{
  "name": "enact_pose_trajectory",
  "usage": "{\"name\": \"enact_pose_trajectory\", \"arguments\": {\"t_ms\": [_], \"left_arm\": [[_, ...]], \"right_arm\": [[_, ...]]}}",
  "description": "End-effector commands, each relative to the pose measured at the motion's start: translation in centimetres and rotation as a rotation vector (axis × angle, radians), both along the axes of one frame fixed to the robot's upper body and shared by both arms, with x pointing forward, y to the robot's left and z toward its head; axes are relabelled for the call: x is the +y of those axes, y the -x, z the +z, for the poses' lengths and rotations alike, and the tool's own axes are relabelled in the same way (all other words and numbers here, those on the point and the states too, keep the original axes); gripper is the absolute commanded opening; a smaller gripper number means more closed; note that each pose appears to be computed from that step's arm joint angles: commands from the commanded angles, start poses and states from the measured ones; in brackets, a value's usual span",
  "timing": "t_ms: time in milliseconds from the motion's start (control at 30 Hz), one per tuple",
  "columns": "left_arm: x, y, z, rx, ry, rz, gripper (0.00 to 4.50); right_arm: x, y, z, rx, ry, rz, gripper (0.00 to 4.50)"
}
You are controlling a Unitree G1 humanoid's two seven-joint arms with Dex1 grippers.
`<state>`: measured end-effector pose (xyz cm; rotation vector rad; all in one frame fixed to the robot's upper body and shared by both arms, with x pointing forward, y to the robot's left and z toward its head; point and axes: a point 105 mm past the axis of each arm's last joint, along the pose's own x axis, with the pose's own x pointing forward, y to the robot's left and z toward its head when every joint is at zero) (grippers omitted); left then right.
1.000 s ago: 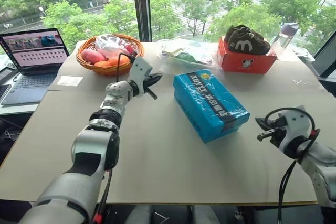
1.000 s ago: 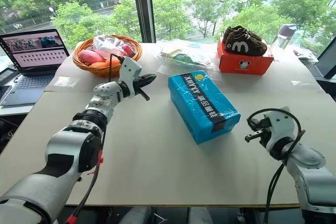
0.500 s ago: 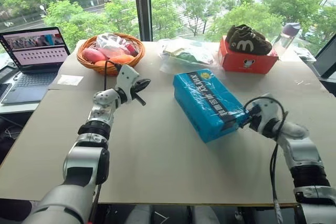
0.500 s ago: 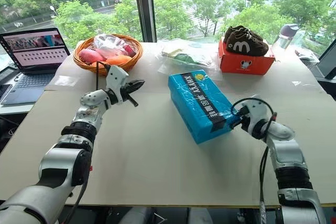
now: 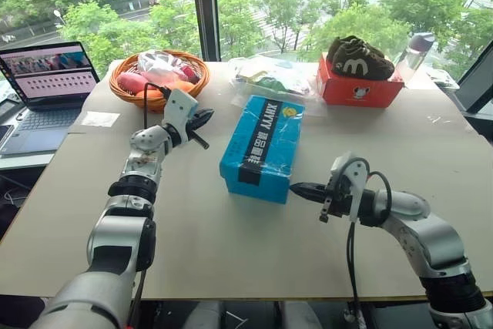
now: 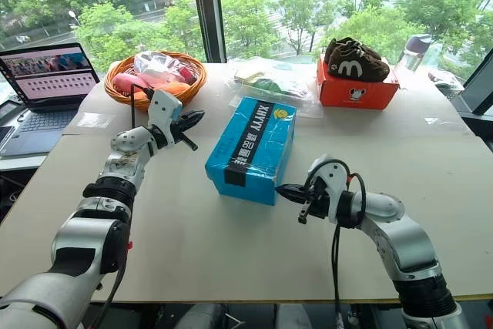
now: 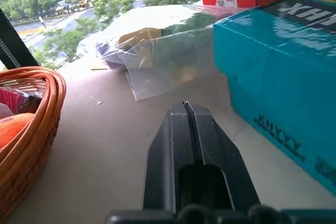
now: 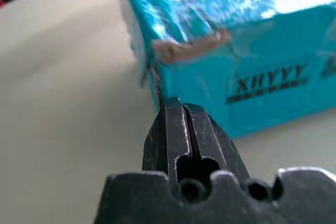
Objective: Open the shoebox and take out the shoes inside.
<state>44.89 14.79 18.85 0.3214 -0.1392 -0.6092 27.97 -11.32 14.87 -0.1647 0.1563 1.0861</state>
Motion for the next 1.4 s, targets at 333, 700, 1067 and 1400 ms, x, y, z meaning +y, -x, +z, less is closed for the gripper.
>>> {"name": "enact_pose_trajectory", "arguments": {"t_ms": [333, 700, 1067, 1400], "left_arm": [[0.4, 0.5, -0.8, 0.006, -0.058, -0.013, 0.00], [-5.9, 3.8, -5.1, 0.135, -0.015, -0.217, 0.00], [-6.9, 11.5, -6.9, 0.371, -0.114, -0.581, 0.00], [-2.1, 23.4, -6.9, 0.794, -0.222, -0.873, 0.00]], "right_arm": [[-7.9, -6.1, -2.5, -0.062, 0.279, -0.360, 0.03], [-2.6, -11.4, -2.2, -0.196, 0.161, -0.350, 0.03], [2.6, -12.2, -3.1, -0.250, 0.159, -0.150, 0.03], [7.9, -13.1, -2.3, -0.319, 0.206, 0.051, 0.03]]}}
